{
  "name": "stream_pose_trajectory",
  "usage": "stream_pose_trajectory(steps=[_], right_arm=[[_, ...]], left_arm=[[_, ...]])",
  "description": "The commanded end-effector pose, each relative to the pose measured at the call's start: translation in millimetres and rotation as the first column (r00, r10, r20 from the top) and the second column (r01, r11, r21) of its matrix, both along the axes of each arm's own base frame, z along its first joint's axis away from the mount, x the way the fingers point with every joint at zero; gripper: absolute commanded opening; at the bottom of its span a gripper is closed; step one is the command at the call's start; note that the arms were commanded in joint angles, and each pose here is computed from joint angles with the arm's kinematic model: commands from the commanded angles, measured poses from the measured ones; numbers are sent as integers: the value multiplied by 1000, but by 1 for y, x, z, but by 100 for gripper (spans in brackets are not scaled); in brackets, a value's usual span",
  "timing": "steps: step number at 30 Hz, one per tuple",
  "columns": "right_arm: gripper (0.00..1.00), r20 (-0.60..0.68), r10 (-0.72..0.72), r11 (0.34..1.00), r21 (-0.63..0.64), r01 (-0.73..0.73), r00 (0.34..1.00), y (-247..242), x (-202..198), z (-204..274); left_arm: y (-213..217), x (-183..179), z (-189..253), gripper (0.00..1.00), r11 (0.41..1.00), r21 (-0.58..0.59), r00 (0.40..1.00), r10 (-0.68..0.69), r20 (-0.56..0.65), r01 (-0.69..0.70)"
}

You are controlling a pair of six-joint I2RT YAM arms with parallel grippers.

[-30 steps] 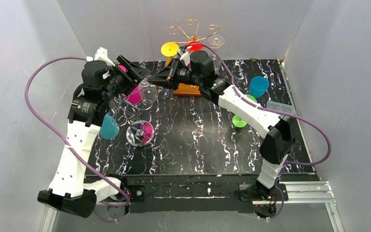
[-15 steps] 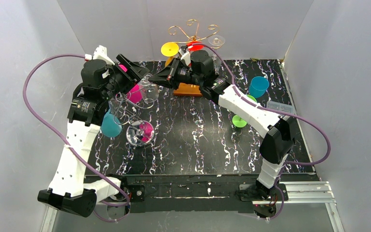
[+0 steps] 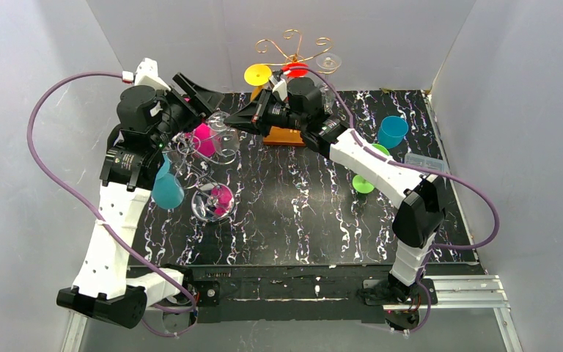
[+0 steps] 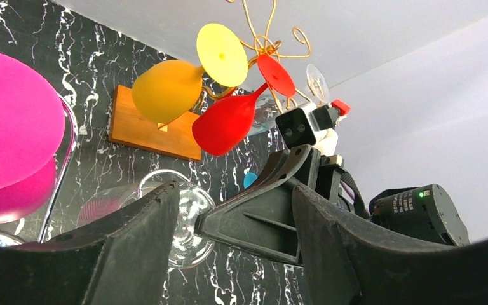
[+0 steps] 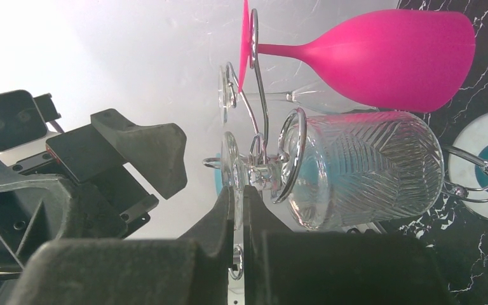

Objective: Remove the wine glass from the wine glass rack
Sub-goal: Pick up the wine glass from the wine rack.

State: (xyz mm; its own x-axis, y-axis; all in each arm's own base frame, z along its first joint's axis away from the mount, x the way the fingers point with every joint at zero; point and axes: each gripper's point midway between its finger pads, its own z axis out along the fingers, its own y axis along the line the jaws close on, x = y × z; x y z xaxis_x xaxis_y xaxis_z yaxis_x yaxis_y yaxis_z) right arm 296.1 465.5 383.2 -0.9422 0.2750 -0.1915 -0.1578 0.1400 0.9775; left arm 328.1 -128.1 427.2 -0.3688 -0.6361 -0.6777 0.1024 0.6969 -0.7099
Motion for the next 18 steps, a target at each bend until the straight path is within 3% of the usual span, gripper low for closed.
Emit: stream_pose_trajectory(steps=[1, 18], right_arm=[[1, 132, -3, 988, 154, -18, 991, -1, -3, 63], [1, 134, -13, 988, 155, -8, 991, 16, 10, 64]], left_arm=[[3, -1, 26, 64, 1000, 23, 996, 5, 88, -7], [11, -4, 43, 65, 998, 52, 992, 34, 123, -41]])
